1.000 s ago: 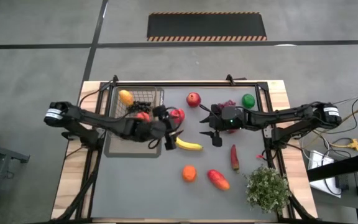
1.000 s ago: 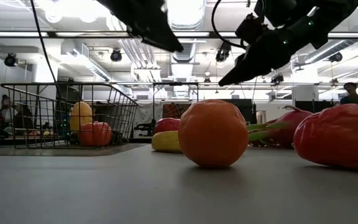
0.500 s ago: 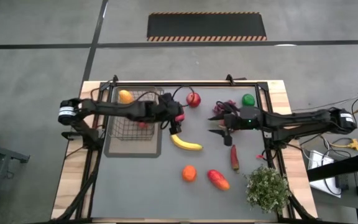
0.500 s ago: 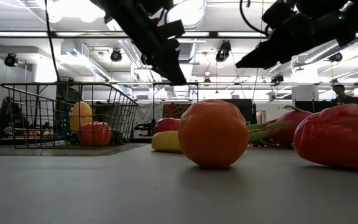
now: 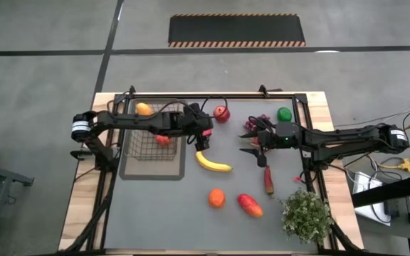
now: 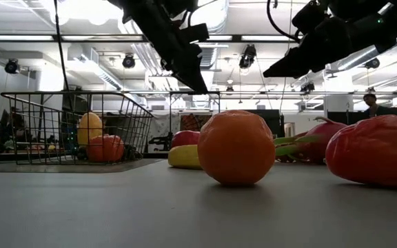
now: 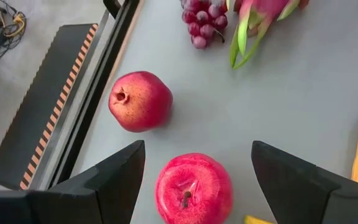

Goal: Build produce basket
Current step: Put the red apple into the gold wire basket

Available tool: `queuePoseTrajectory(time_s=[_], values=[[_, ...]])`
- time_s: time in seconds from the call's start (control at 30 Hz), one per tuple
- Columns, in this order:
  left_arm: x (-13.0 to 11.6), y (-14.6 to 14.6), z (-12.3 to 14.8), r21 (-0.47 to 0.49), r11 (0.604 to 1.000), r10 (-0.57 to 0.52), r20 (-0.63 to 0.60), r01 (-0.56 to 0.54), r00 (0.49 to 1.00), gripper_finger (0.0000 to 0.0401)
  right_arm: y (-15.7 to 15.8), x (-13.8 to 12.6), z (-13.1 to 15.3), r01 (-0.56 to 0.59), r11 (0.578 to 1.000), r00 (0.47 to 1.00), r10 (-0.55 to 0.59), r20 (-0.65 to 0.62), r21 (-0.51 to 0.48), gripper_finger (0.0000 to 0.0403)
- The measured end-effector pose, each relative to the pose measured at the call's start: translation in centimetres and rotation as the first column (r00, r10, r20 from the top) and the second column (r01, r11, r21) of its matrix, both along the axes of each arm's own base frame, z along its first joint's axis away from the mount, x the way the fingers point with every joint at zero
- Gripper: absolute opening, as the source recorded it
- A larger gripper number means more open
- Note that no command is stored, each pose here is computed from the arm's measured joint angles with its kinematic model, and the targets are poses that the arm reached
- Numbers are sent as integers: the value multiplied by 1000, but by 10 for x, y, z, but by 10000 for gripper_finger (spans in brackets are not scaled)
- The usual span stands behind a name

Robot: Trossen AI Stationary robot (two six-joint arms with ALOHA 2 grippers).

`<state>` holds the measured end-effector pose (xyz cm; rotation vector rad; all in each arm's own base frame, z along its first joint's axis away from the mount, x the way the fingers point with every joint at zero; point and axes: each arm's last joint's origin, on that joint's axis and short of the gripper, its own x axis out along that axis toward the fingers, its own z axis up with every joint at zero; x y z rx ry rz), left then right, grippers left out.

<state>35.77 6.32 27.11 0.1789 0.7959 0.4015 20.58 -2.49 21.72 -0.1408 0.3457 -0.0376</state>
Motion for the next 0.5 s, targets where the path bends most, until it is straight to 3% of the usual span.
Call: queuePoseTrajectory(time_s=[0.2, 0.5], values=[[-1, 2, 0, -32, 999, 33, 18, -33, 999, 292, 0, 0, 0, 0, 1000, 1000, 0, 0, 0, 228], [-4, 7, -2, -47, 999, 21, -16, -22, 1000, 389, 0, 0, 0, 2, 1000, 1000, -2, -2, 5, 228]])
